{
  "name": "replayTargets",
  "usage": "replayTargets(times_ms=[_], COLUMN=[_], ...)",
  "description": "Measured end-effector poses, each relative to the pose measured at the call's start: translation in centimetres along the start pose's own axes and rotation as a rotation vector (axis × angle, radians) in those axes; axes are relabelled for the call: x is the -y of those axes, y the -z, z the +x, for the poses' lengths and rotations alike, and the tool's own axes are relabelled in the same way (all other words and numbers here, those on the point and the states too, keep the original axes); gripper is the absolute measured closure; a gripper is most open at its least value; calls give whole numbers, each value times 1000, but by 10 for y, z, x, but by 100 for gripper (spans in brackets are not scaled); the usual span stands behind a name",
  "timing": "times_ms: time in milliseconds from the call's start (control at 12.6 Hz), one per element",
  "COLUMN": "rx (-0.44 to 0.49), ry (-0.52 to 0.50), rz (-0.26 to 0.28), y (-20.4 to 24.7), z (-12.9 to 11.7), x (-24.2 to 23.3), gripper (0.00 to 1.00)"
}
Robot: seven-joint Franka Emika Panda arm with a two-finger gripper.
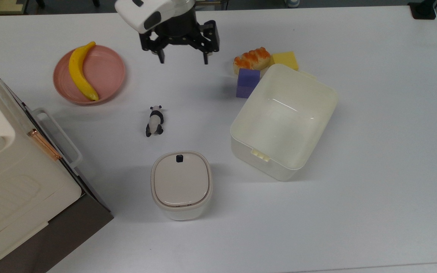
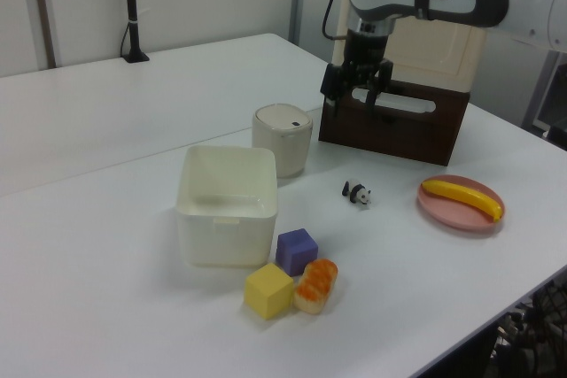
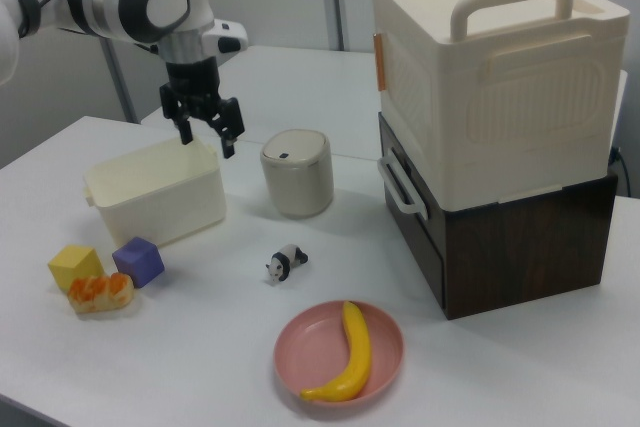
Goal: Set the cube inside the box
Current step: 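Move the open gripper toward the purple cube beside the yellow cube, then lower the gripper over the purple cube and close on it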
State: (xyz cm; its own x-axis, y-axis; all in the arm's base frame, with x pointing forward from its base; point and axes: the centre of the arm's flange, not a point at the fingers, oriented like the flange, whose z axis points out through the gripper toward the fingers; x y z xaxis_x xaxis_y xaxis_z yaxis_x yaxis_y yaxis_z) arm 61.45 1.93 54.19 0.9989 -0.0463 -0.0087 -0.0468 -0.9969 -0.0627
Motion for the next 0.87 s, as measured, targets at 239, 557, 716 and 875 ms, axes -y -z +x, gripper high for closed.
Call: replayTargets(times_ms=[239,557,716,875], rx=[38,74,79,69], ry=[20,139,189,212], rz=[87,192,208,201], y=[-16,-49,-71,-96], z=[-4,-29,-50,-59], x=[8,24,38,52], gripper=[0,0,0,0])
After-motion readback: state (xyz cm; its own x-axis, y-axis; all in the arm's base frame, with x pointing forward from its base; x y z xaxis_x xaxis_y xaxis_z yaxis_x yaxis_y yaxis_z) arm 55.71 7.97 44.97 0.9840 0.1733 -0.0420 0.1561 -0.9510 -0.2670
